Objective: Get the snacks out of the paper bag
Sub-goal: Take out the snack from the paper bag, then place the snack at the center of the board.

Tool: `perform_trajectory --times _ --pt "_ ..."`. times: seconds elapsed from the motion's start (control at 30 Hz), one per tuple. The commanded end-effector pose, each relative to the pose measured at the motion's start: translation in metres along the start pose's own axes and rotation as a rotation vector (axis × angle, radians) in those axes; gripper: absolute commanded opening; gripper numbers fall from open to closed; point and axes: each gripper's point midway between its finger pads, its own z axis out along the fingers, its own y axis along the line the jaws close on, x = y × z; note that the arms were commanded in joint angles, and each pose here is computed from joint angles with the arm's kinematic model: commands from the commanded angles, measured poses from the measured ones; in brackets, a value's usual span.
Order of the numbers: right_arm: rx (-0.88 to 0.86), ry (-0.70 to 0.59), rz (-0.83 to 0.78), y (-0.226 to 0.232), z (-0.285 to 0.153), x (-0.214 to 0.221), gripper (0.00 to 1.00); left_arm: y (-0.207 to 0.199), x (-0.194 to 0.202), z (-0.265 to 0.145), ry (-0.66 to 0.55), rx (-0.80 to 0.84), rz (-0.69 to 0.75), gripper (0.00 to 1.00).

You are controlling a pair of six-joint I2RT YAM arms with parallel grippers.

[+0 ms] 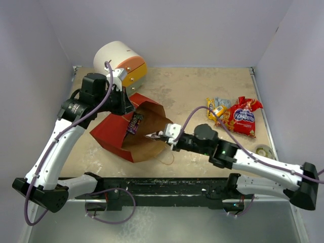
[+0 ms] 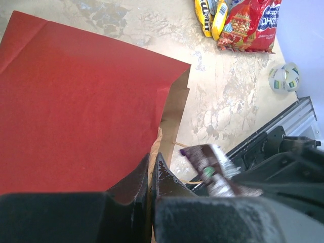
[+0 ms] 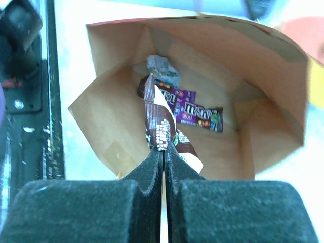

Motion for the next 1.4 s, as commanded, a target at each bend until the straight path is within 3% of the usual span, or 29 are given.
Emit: perform_trajectory --times 0.0,0.23,0.37,0.57,0.77,0.87,1.2,1.37 --pt "0.304 0.090 0.341 -0.039 -0.042 -0.003 0.00 -0.005 -0.013 -0.005 -0.073 0.021 0.018 0.00" --pt "1.049 0.089 0.516 -0.146 -0.132 -0.004 0.00 -0.004 -0.007 -0.007 -0.075 0.016 0.000 0.00" --pt "1.264 0.172 0.584 -0.203 -0.154 0.026 0.00 -0.003 -0.006 -0.012 -0.077 0.004 0.001 0.00" --pt "1.425 0.467 0.634 -0.263 -0.161 0.098 0.00 -0.002 -0.005 -0.015 -0.068 -0.009 0.001 0.00" --pt "1.591 0.770 0.712 -0.294 -0.184 0.161 0.00 -0.002 -0.005 -0.016 -0.060 -0.012 -0.005 0.00" --pt "1.593 0.819 0.754 -0.302 -0.182 0.187 0.00 -0.001 -0.004 -0.015 -0.060 -0.018 -0.016 0.00" --pt "1.633 1.075 0.417 -0.327 -0.207 0.229 0.05 -0.003 -0.004 -0.008 -0.047 0.001 -0.023 0.00" --pt "1.534 1.044 0.425 -0.326 -0.187 0.250 0.11 -0.008 -0.009 -0.010 -0.041 0.014 -0.027 0.00"
